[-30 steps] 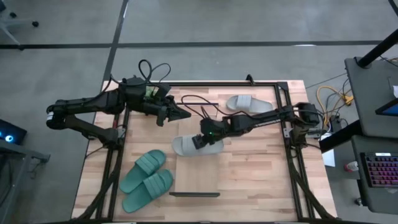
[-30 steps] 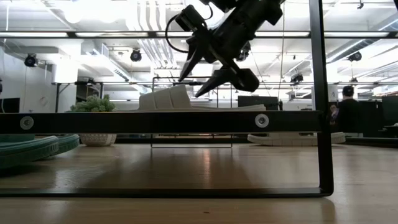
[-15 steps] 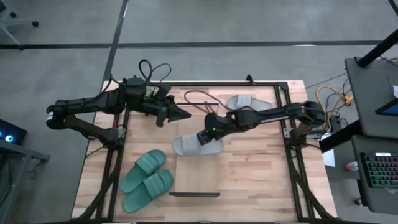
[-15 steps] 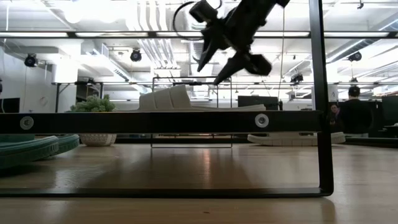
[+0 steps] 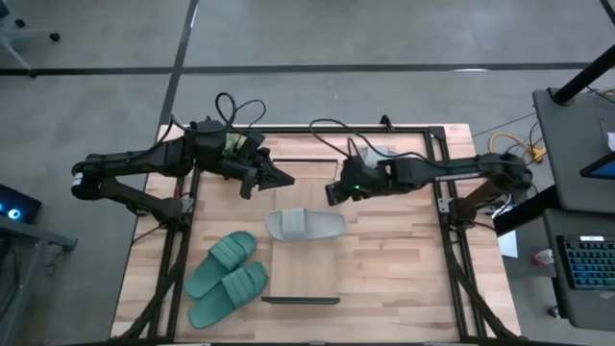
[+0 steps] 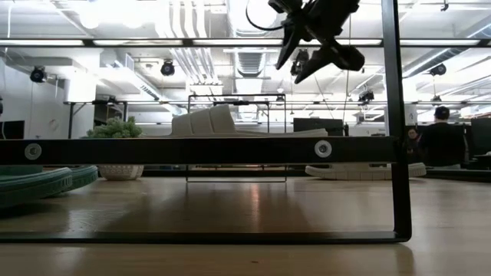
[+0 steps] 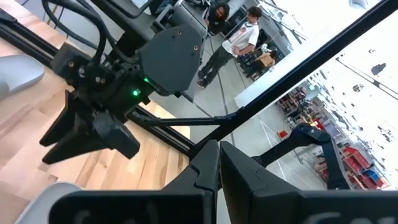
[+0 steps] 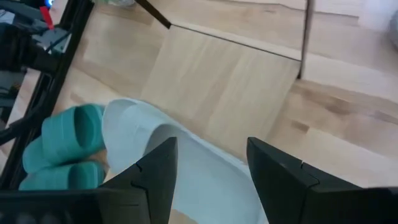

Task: Pick and place slides into the shelf
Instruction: Put the gray slipper on the shelf and align it with the gray slipper

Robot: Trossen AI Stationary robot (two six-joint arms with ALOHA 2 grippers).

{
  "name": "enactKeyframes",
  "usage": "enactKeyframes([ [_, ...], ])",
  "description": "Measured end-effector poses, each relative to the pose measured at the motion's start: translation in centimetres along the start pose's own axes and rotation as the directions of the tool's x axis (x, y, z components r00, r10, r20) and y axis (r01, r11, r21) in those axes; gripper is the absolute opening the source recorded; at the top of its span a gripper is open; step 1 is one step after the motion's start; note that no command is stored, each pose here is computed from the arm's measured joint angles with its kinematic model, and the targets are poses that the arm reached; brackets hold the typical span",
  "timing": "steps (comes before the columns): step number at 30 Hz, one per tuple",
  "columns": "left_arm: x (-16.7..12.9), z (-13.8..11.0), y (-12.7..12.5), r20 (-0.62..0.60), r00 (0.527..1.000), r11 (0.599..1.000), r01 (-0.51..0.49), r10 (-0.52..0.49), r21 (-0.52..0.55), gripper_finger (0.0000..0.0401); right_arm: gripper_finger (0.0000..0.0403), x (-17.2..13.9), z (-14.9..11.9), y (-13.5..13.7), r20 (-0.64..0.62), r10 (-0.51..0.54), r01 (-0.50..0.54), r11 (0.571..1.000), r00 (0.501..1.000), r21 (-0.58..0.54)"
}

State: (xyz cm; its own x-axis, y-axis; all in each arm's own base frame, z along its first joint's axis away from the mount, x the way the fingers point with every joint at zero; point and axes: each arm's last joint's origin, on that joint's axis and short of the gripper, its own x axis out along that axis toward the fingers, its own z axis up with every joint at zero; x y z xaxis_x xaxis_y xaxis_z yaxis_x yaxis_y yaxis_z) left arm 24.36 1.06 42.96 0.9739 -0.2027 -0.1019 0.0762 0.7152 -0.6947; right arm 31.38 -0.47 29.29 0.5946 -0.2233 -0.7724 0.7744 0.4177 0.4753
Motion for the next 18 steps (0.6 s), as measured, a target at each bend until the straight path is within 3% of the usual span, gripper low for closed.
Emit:
enactKeyframes([
  [18, 0.1, 0.0, 0.1, -0.001, 1.0, 1.0, -0.001, 0.001, -0.002, 0.0, 0.0185, -0.3, 2.0, -5.7, -0.02, 0.027, -0.027, 1.0, 0.999, -0.015],
])
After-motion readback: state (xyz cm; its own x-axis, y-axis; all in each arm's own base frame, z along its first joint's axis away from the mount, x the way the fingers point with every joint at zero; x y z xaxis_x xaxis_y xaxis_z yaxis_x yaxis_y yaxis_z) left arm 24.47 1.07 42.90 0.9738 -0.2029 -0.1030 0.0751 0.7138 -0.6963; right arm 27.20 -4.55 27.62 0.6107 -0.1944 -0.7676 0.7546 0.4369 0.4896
